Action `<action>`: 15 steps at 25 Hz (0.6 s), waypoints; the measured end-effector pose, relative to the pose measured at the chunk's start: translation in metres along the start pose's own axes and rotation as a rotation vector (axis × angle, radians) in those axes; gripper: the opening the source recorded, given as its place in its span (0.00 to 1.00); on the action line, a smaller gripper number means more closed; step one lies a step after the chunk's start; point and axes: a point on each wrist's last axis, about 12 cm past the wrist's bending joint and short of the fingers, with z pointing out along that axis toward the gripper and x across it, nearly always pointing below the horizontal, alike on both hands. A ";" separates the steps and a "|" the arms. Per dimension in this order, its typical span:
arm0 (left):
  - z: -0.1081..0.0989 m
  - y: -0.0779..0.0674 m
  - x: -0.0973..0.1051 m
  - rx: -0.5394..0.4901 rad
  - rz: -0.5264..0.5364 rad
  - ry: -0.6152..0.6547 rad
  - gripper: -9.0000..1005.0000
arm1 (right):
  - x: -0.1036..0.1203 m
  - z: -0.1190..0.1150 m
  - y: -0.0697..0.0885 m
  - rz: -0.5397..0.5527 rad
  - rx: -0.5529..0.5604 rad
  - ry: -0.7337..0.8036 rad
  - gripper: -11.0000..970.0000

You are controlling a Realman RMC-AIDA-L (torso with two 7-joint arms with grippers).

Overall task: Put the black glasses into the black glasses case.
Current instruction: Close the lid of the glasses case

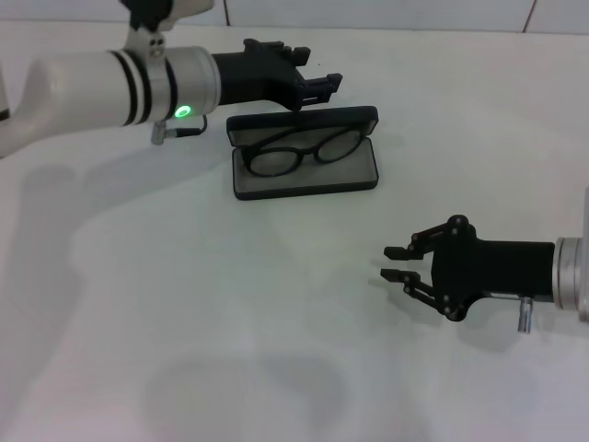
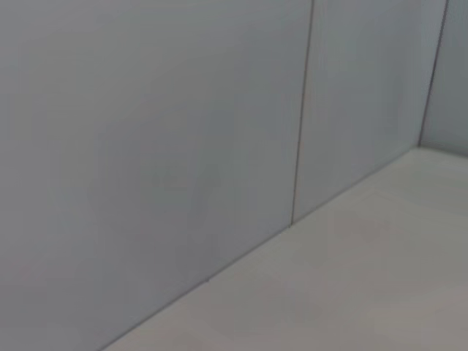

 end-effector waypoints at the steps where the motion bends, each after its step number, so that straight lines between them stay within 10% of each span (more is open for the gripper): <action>1: 0.002 0.000 -0.001 -0.002 0.009 0.012 0.64 | 0.001 0.000 0.000 0.003 -0.001 0.003 0.24; 15: 0.015 -0.020 0.009 0.066 0.039 0.080 0.64 | 0.006 -0.015 -0.005 0.062 0.025 -0.019 0.26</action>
